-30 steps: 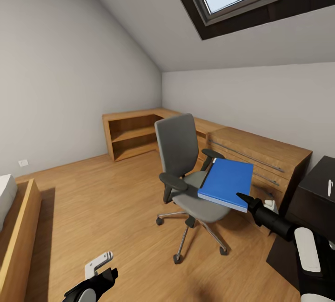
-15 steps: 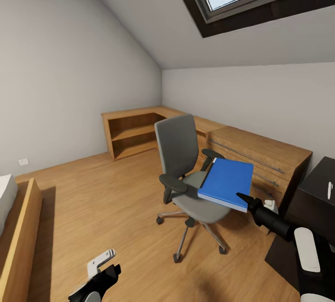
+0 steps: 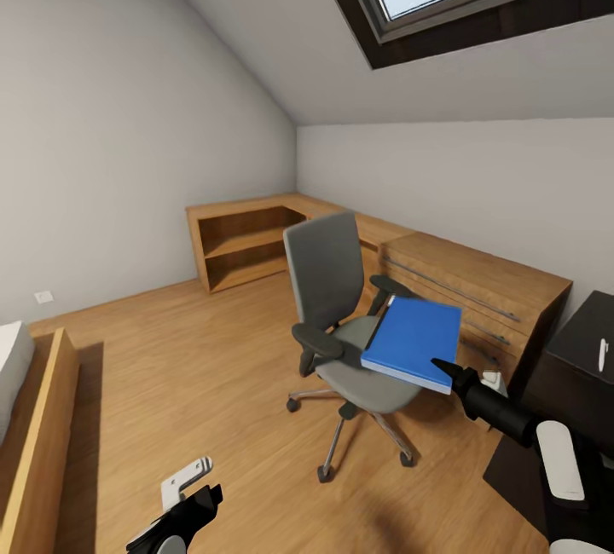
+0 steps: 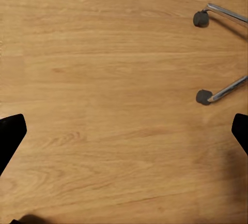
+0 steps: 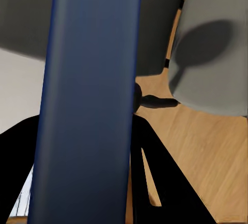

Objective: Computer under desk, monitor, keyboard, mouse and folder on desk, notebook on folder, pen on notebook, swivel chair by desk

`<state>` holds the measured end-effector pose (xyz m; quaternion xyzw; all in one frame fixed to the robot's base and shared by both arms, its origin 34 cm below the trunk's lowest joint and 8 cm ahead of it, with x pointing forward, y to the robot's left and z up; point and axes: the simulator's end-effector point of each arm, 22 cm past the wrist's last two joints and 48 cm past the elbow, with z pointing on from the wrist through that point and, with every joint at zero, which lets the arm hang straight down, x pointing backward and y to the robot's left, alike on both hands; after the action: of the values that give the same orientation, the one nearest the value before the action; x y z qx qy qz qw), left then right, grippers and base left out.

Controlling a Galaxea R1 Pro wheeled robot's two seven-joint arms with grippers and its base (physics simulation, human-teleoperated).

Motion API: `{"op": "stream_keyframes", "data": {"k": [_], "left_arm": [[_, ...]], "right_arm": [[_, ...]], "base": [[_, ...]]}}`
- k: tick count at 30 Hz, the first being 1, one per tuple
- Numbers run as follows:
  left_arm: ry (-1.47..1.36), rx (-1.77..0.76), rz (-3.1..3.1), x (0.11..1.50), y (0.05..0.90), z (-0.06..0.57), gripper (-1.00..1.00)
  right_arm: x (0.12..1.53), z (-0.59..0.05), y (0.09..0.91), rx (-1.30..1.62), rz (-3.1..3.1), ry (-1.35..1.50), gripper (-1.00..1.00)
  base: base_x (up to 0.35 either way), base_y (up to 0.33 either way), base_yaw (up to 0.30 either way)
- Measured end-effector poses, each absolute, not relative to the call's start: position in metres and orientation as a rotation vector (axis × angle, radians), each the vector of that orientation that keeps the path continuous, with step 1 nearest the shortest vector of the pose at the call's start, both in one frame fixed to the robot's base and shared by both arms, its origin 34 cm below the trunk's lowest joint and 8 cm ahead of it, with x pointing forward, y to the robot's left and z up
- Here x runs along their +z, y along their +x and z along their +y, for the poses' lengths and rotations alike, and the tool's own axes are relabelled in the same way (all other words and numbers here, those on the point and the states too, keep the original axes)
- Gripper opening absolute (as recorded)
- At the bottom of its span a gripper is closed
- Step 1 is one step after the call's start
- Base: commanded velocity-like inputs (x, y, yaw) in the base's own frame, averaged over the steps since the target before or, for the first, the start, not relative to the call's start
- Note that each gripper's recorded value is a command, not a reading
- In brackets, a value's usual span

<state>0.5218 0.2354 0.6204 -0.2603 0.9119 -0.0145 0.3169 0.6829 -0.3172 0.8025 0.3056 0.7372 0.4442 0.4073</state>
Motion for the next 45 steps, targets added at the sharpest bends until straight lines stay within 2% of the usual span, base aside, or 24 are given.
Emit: {"op": "stream_keyframes", "data": {"k": [21, 30, 39, 45], "left_arm": [[-0.683, -0.031, 2.401, 0.659, 0.525, 0.236, 1.00], [-0.721, 0.029, 2.432, 0.645, 0.510, 0.247, 1.00], [-0.748, 0.349, 2.433, 0.578, 0.442, 0.302, 1.00], [-0.646, 0.286, 2.463, 0.559, 0.423, 0.287, 1.00]], "right_arm": [[0.847, -0.310, 0.687, 1.190, 1.819, 0.754, -1.00], [0.868, -0.311, 0.688, 1.179, 1.813, 0.740, -1.00], [0.899, -0.314, 0.690, 1.156, 1.793, 0.707, -1.00], [0.908, -0.314, 0.691, 1.154, 1.794, 0.707, -1.00]], "base": [[0.000, 0.000, -0.009], [0.000, 0.000, -0.248], [0.000, 0.000, -0.267], [0.000, 0.000, -0.270]]}}
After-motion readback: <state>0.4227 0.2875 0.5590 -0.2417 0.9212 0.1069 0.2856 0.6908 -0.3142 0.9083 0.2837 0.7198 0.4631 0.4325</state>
